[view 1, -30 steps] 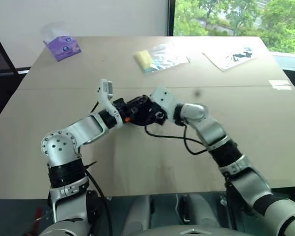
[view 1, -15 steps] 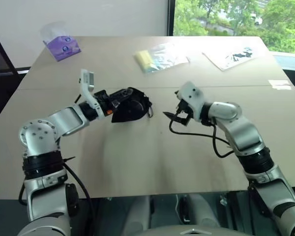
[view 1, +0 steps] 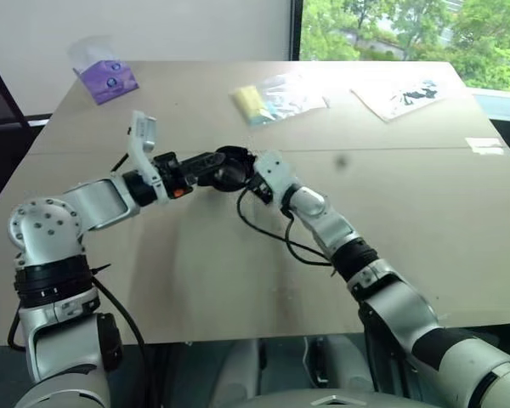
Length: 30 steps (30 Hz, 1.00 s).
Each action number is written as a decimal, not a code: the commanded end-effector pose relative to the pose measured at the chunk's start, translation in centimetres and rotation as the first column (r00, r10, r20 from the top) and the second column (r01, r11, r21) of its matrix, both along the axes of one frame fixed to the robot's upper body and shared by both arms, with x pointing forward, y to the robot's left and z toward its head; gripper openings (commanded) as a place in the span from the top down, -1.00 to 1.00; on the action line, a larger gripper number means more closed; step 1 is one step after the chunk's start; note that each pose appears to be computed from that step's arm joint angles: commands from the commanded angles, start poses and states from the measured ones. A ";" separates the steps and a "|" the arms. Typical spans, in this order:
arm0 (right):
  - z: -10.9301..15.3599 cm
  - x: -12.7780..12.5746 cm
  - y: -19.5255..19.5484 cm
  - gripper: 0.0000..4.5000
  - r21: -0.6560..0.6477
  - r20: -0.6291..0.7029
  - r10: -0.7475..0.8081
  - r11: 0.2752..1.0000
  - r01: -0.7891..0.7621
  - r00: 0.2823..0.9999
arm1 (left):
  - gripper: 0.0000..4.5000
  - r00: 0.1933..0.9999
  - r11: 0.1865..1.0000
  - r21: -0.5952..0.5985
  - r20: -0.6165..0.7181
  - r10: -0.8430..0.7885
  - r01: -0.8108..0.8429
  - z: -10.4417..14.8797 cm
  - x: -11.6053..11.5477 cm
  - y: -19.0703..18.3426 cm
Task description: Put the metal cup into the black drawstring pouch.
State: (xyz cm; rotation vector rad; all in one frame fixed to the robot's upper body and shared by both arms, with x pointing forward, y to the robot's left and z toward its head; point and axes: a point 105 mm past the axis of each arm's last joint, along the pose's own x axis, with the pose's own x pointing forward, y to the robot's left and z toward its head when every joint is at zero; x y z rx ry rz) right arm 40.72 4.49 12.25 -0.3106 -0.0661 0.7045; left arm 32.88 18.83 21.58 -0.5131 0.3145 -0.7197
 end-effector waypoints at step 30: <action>17.1 -5.5 -9.1 1.00 -0.287 0.529 0.116 0.957 0.048 0.841 | 0.03 0.860 0.957 0.178 0.422 -0.286 0.231 4.4 -2.2 -8.0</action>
